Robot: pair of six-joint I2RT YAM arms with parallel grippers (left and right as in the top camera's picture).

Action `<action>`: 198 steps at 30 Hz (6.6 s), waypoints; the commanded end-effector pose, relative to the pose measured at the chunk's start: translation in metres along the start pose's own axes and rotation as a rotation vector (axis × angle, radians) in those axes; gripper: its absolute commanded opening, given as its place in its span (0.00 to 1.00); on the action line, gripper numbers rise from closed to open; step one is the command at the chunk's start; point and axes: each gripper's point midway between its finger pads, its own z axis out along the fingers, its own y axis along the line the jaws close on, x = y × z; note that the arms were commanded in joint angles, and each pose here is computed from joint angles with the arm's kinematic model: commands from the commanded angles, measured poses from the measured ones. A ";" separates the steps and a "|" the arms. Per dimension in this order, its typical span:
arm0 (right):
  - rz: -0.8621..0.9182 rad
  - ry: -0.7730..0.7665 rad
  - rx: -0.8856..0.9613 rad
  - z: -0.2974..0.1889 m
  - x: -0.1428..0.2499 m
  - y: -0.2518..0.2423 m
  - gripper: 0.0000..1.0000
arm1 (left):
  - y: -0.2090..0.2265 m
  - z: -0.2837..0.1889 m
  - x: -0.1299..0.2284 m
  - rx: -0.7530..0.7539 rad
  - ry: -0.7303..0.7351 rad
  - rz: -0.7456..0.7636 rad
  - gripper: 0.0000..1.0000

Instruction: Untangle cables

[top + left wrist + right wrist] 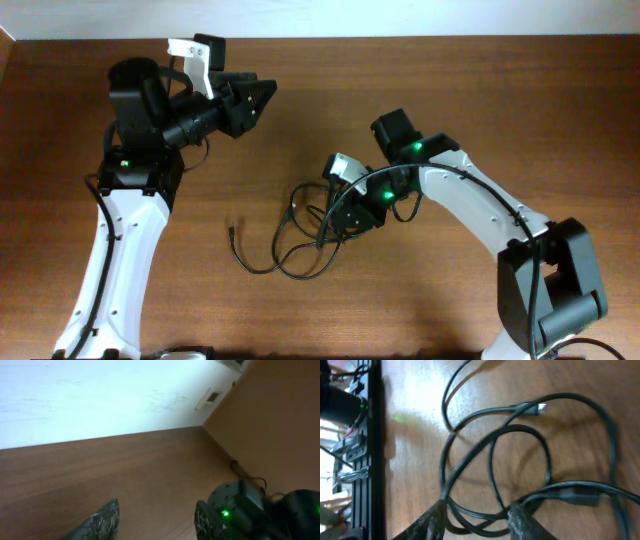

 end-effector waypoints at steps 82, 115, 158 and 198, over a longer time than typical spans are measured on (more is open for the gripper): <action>-0.061 -0.449 0.417 -0.221 -0.181 -0.009 0.04 | -0.068 -0.023 0.089 0.383 0.259 0.294 0.62; 0.165 -0.249 0.736 -0.277 -0.120 -0.035 0.38 | 0.010 0.019 0.315 0.072 1.110 0.519 0.82; 0.074 -0.002 -0.186 0.042 -0.071 0.025 0.49 | -0.167 -0.112 -0.073 -0.237 -0.204 0.340 0.34; -0.017 -0.339 0.407 -0.190 -0.191 0.018 0.04 | -0.092 -0.083 0.040 -0.436 0.234 0.165 0.44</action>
